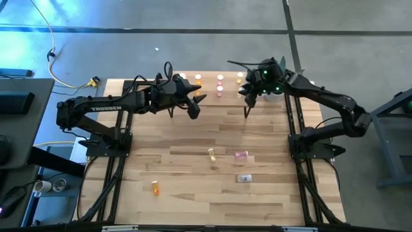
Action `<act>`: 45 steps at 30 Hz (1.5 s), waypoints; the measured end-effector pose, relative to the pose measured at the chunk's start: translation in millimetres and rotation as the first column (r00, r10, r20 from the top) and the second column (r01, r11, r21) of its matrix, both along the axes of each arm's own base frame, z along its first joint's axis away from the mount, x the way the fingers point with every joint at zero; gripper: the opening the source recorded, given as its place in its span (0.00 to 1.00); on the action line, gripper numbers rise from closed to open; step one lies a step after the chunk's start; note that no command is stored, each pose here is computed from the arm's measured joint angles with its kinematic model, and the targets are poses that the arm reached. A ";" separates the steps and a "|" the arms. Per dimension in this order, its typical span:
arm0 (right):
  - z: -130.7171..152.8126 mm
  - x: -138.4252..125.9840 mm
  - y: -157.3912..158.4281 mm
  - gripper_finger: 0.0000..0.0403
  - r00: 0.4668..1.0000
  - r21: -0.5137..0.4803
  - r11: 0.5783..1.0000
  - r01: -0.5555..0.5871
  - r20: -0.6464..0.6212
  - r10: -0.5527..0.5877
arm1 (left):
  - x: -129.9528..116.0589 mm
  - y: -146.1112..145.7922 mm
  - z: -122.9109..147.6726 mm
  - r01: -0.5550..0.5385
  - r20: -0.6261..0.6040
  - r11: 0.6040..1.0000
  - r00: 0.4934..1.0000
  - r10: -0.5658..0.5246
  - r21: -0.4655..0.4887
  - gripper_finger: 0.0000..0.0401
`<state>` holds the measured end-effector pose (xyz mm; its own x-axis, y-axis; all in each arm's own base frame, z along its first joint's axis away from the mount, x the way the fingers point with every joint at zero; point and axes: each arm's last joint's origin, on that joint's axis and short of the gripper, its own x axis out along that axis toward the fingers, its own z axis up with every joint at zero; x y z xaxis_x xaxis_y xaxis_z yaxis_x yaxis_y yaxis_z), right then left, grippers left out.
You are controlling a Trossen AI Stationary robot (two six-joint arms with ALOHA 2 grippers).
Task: Pick and place medicine bottles onto shelf by color
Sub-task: Put the bottom yellow pill bottle aligned with the other yellow pill bottle on the shelf, then put the yellow pill bottle aligned with the other yellow pill bottles on the shelf
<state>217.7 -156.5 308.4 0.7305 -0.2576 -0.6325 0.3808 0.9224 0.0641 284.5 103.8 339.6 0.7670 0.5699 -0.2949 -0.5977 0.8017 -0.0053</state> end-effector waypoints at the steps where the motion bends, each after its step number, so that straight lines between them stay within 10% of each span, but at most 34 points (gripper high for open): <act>1: -1.2 0.7 -0.7 0.25 1.000 -0.006 1.000 -0.007 -0.007 0.007 | 0.0 0.0 0.0 0.000 0.000 1.000 1.000 0.000 -0.001 0.51; 29: -14.6 2.8 -14.5 0.25 0.996 -0.029 0.998 -0.061 -0.070 0.059 | 0.0 0.5 -0.2 -0.028 0.013 1.000 1.000 0.029 -0.013 0.51; 45: -13.5 4.2 -15.6 0.44 0.996 -0.048 0.997 -0.063 -0.061 0.060 | 0.0 0.5 -0.2 -0.028 0.013 1.000 1.000 0.029 -0.013 0.51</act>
